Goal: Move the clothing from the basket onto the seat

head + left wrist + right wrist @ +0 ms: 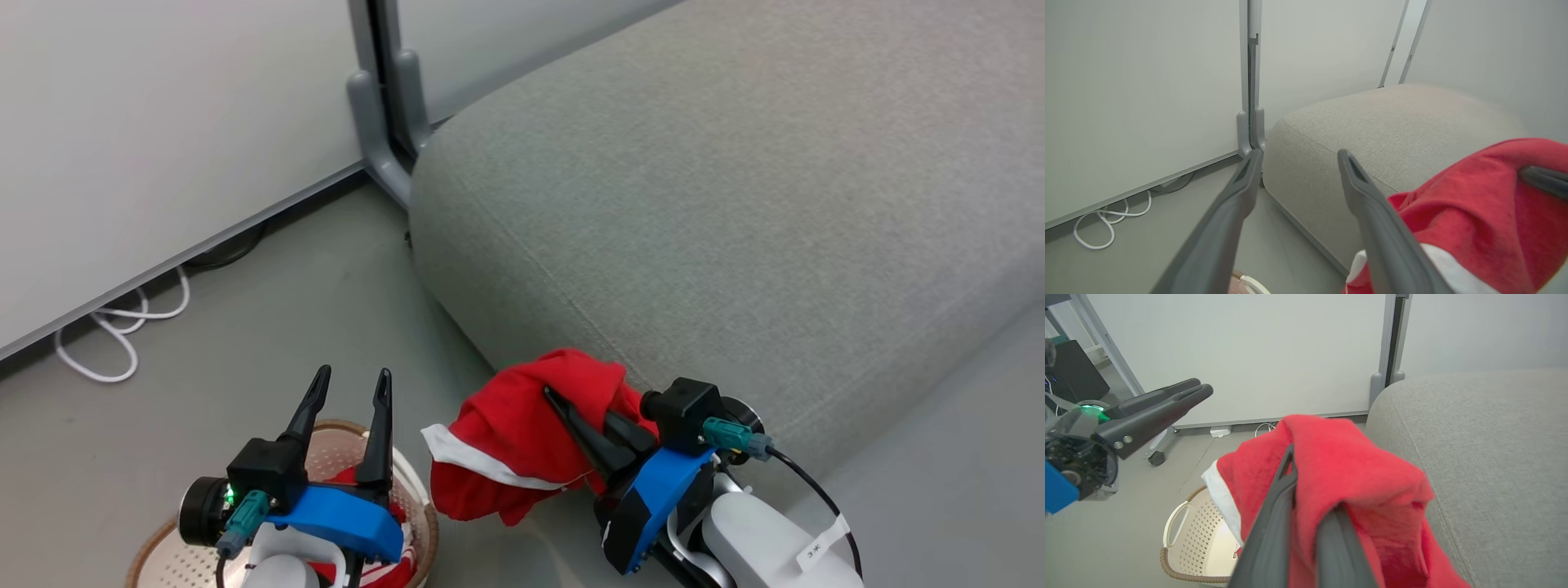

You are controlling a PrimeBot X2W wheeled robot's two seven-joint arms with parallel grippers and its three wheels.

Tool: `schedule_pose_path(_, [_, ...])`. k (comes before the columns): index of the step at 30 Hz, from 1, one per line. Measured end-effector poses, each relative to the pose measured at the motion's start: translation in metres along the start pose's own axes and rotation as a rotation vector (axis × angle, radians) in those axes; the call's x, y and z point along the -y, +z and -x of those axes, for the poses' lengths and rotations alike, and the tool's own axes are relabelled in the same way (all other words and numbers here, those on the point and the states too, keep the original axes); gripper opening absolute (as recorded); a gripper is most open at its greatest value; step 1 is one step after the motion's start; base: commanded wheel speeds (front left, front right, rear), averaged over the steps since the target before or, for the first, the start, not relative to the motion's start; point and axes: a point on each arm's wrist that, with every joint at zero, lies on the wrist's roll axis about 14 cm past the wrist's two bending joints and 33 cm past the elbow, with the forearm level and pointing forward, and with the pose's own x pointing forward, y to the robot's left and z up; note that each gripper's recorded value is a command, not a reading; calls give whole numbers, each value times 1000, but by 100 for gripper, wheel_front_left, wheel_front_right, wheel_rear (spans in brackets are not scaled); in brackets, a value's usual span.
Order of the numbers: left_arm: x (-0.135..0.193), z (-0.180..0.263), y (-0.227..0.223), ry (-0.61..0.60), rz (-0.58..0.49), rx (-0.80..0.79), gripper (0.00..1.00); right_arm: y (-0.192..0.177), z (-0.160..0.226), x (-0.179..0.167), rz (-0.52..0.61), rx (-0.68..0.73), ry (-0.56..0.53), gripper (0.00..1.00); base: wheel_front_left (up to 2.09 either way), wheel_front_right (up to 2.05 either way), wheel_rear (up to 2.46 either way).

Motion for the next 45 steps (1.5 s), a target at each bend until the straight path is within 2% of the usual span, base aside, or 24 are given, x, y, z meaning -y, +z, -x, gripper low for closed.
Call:
schedule_pose_path(11, [23,-22,-12,-95,6,-30,100,-6,13,25,-19,-4,-101,0,0,0,0])
schedule_pose_path(26, [14,-26,-13,-98,-1,-28,100,-1,8,30,-38,10,-130,0,0,0,0])
schedule_pose_path(34, [4,-29,-26,-101,1,-42,100,50,-27,72,-14,109,-197,0,0,0,0])
schedule_pose_path(40, [-9,-38,-37,-113,4,-46,100,76,-54,120,-5,140,-280,0,0,0,0])
schedule_pose_path(45, [-23,-45,-48,-123,-1,-52,100,93,-71,175,-10,166,-381,0,0,0,0])
